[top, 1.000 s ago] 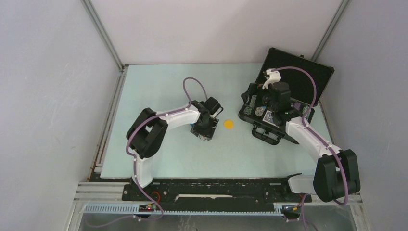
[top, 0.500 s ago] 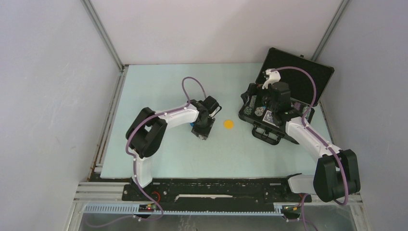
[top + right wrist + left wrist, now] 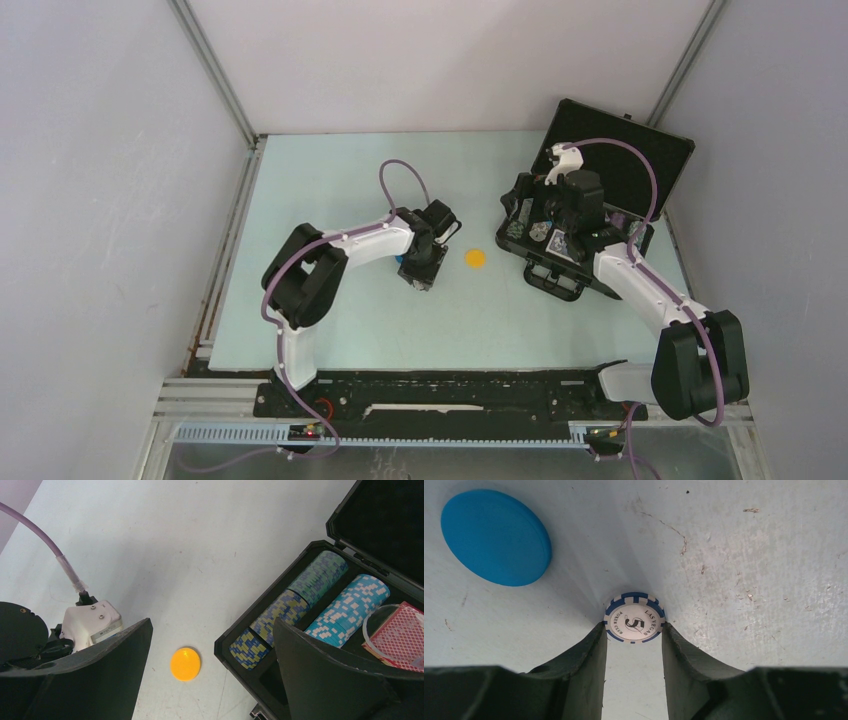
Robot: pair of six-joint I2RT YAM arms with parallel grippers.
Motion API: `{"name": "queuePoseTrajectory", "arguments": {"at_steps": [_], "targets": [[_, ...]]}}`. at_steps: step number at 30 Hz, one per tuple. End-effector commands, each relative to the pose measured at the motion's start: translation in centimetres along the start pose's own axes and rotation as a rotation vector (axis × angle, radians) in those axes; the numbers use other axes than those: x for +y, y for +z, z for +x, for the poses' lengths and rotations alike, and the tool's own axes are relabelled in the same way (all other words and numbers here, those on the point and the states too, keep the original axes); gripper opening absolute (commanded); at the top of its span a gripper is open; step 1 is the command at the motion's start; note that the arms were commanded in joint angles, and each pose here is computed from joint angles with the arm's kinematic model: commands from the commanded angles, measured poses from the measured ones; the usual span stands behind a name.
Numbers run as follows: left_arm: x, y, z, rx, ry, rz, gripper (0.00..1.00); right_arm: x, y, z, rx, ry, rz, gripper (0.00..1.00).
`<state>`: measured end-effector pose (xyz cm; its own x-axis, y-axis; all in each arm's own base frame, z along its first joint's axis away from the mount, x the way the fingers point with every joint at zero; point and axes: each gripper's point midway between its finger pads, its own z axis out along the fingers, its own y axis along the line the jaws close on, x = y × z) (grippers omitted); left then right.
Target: Pack up texas hold em set
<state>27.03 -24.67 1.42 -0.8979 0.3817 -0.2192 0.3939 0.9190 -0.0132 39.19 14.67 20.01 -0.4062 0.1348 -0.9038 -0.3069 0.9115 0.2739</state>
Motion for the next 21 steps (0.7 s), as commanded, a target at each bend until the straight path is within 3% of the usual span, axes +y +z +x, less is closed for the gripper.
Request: {"name": "queuePoseTrajectory", "arguments": {"at_steps": [1,21], "targets": [[0.1,-0.5,-0.1,-0.033,0.043,0.000,0.29,0.5,-0.1,-1.0,-0.033,-0.022,-0.012,1.00],[-0.2,-3.6,-1.9,-0.147,0.093,0.003,0.18,-0.2,0.0,-1.0,-0.034,0.013,0.018,1.00]]}}
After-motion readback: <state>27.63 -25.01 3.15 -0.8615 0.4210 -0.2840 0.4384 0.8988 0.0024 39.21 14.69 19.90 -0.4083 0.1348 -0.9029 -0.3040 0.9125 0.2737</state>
